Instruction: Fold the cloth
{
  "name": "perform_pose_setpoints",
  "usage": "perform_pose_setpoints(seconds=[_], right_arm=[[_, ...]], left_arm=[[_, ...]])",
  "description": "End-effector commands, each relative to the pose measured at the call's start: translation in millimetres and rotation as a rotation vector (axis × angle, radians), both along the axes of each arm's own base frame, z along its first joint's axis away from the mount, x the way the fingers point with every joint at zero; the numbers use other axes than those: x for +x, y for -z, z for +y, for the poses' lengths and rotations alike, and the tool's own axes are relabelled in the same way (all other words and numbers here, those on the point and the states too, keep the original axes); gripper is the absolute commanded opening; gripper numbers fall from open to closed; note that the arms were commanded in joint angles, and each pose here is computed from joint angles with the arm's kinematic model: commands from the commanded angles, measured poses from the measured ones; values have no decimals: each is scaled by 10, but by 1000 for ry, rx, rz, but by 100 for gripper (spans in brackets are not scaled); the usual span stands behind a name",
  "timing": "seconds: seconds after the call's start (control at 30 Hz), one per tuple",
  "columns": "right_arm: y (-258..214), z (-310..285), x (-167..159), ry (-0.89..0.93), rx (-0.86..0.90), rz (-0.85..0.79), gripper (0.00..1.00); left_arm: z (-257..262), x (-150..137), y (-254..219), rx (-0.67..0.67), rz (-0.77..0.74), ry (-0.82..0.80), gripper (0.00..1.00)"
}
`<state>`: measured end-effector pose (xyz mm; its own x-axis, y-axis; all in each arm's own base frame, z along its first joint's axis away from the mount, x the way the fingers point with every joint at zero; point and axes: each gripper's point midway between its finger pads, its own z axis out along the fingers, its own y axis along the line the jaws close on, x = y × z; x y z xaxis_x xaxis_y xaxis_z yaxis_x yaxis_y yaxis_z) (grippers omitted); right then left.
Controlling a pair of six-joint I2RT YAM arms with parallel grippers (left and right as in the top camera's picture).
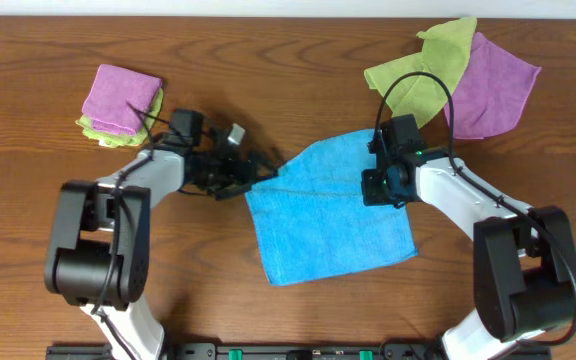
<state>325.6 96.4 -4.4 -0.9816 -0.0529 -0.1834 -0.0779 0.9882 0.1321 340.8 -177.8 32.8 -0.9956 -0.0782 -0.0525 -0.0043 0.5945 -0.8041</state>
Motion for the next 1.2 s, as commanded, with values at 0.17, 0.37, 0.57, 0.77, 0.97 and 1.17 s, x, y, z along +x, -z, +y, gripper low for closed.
perform_pose_setpoints(seconds=[0.17, 0.37, 0.57, 0.77, 0.97, 1.17], right_arm=[[103, -60, -129, 29, -8, 64, 1], [101, -42, -135, 27, 2, 67, 1], [98, -14, -151, 24, 19, 75, 1], [97, -6, -151, 23, 23, 75, 2], [96, -1, -152, 23, 26, 76, 2], [97, -1, -156, 23, 26, 77, 2]], left_arm=[[133, 4, -224, 1, -83, 11, 97], [175, -162, -424, 35, -52, 5, 96], [239, -384, -277, 87, 34, 22, 96], [246, -482, -110, 87, 66, -7, 96], [102, -513, -17, 71, 72, -27, 96], [15, -524, 39, 82, 86, -48, 95]])
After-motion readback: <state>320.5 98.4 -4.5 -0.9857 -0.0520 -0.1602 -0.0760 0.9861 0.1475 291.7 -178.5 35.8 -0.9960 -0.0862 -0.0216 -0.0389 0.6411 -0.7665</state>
